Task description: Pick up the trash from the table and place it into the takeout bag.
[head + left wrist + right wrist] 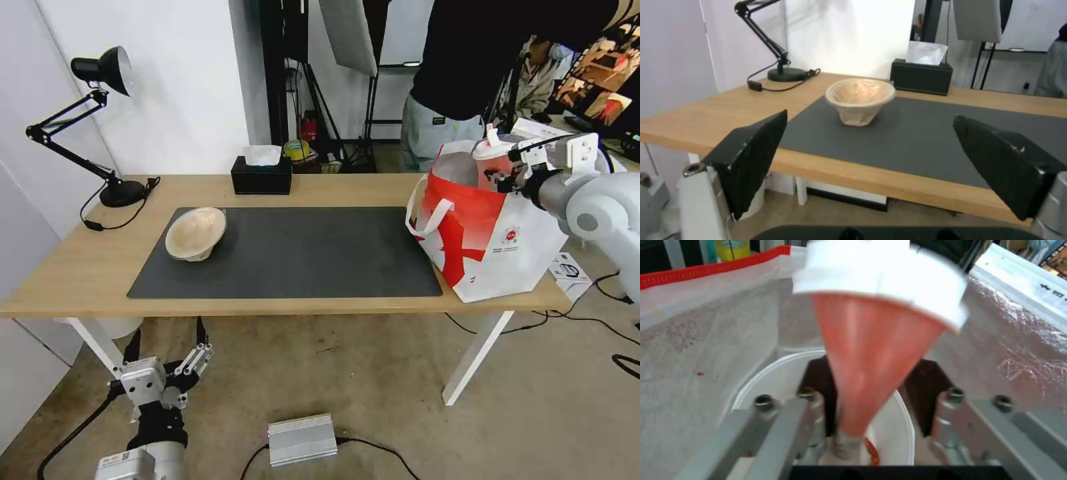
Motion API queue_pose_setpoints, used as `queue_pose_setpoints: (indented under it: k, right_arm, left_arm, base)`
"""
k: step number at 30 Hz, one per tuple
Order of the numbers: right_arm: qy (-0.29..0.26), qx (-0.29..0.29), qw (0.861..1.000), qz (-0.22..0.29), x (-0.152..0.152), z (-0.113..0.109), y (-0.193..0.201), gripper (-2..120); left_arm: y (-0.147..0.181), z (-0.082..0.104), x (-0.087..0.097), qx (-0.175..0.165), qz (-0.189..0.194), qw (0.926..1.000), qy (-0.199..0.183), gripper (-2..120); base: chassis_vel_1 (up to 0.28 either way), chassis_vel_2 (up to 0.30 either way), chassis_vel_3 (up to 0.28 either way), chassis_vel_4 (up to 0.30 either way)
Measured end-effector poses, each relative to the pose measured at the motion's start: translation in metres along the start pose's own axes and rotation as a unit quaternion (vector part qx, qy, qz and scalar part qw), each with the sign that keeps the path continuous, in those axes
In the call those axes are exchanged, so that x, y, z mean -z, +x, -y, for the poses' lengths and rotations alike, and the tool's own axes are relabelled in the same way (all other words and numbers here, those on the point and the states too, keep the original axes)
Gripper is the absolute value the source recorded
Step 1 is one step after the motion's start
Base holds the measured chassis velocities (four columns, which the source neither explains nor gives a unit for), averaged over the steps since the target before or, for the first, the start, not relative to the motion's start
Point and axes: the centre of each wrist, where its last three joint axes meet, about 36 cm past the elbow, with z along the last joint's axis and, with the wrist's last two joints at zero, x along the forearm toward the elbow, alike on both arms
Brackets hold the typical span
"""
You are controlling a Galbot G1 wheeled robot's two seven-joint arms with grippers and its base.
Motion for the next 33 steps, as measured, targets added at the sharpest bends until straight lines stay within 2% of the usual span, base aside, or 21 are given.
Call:
queue_pose_setpoints:
  k: [4, 6, 13, 16, 33]
  right_arm:
    - [0.006, 0.005, 1.0, -0.001, -0.0027, -0.0004, 0.0014, 59]
    - [0.006, 0.006, 1.0, -0.001, -0.0026, -0.0003, 0.0016, 63]
    - [0.011, 0.007, 1.0, 0.0, -0.0017, 0.0003, 0.0046, 91]
    - [0.014, 0.007, 1.0, 0.0, -0.0022, 0.001, 0.005, 98]
    - [0.055, 0.016, 0.998, -0.003, -0.0062, 0.002, 0.0065, 100]
  left_arm:
    - [-0.0005, -0.0012, -0.0005, -0.001, 0.002, 1.0, -0.003, 100]
    - [-0.0005, -0.0014, -0.0004, -0.001, 0.002, 1.0, -0.004, 100]
    - [-0.0006, -0.0006, 0.0005, 0.0, 0.003, 1.0, -0.001, 100]
    - [-0.0007, -0.0005, 0.0006, 0.0, 0.003, 1.0, -0.001, 100]
    - [-0.0006, -0.0001, 0.0008, -0.002, 0.004, 1.0, -0.001, 100]
  base:
    - [0.0, 0.0, 0.0, 0.0]
    - [0.0, 0.0, 0.0, 0.0]
    - [0.0, 0.0, 0.0, 0.0]
    - [0.0, 0.0, 0.0, 0.0]
    - [0.0, 0.0, 0.0, 0.0]
